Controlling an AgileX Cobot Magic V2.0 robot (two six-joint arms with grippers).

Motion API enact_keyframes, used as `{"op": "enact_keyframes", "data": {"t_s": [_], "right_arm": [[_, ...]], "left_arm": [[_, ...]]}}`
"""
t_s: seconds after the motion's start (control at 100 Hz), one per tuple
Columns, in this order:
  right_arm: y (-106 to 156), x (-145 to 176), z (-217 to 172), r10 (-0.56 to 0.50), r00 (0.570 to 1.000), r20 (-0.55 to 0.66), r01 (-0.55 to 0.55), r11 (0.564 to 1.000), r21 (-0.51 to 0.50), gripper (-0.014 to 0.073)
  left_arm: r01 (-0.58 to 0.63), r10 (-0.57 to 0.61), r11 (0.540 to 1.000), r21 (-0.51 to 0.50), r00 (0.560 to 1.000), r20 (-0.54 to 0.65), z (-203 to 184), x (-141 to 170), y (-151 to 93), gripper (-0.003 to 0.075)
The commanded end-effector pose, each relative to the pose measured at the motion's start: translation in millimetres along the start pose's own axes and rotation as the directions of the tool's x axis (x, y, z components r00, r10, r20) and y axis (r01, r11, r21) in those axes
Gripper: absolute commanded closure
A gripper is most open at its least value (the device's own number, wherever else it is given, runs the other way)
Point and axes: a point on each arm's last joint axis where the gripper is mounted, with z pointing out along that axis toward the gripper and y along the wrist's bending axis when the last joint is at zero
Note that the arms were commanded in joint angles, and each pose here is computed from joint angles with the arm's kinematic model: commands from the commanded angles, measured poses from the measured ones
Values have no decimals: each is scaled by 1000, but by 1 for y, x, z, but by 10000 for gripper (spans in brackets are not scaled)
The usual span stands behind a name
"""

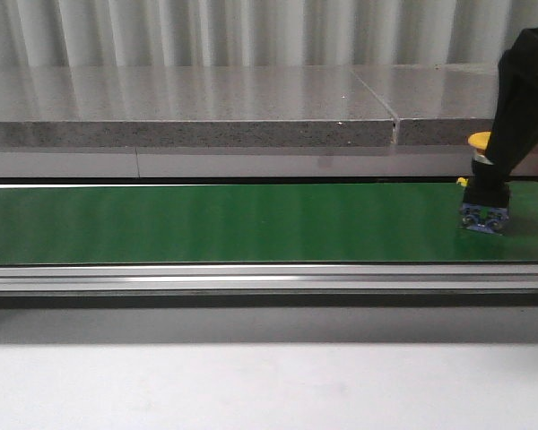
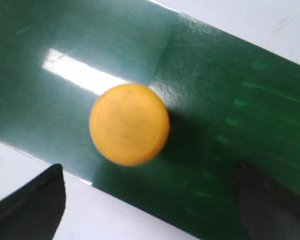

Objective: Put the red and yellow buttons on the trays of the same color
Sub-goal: 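Grasp the yellow button at the conveyor's end with the right gripper, then lower the yellow button into the yellow tray and open the right gripper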

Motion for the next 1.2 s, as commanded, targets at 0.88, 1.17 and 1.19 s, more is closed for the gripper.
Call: {"op": "enact_keyframes", "data": {"t_s": [0.88,1.17,1.19], "right_arm": [[-11,-9,-27,59,986,153,-67,997,46,486],[-47,18,-83,190,957,218,-231,957,177,486],[-50,21,-87,204,953,225,-248,950,189,486]], "left_arm": [[5,-6,1000,13,995,103,-6,-14,-2,740],[5,-6,1000,13,995,103,-6,-14,-2,740],[5,-6,1000,13,995,103,-6,-14,-2,740]]}}
